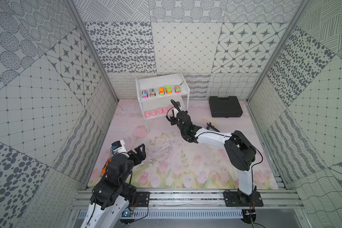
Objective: Organize plastic toys on shelves
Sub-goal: Place the plastic toy on the shelf.
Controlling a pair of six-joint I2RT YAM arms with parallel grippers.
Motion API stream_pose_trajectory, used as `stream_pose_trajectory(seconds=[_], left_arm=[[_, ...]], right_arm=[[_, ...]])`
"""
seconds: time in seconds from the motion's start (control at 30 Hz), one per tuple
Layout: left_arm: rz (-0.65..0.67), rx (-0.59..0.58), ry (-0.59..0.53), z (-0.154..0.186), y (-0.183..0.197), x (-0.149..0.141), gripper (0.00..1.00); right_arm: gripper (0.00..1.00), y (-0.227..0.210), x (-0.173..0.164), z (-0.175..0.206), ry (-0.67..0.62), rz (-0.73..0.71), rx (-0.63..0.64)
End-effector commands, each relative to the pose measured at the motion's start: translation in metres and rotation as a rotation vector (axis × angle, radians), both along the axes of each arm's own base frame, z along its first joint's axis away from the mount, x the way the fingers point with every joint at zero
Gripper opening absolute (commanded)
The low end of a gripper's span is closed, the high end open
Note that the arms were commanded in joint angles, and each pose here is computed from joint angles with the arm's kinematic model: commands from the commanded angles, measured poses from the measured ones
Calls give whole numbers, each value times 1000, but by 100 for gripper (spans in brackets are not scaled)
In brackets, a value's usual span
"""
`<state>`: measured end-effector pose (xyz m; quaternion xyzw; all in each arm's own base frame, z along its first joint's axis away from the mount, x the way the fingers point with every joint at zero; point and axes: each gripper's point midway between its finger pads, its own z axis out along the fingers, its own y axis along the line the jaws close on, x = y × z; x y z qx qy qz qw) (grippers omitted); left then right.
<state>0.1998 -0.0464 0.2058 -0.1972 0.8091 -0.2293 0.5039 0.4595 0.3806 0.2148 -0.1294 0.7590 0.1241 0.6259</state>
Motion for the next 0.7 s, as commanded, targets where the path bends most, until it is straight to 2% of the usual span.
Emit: stream_pose_trajectory(seconds=[0.0, 0.67], left_arm=[[13, 60, -9, 3, 7, 0, 91], [21, 56, 1, 1, 7, 2, 91]], right_arm=[[8, -1, 9, 10, -22, -38, 54], [11, 8, 8, -8, 24, -3, 56]])
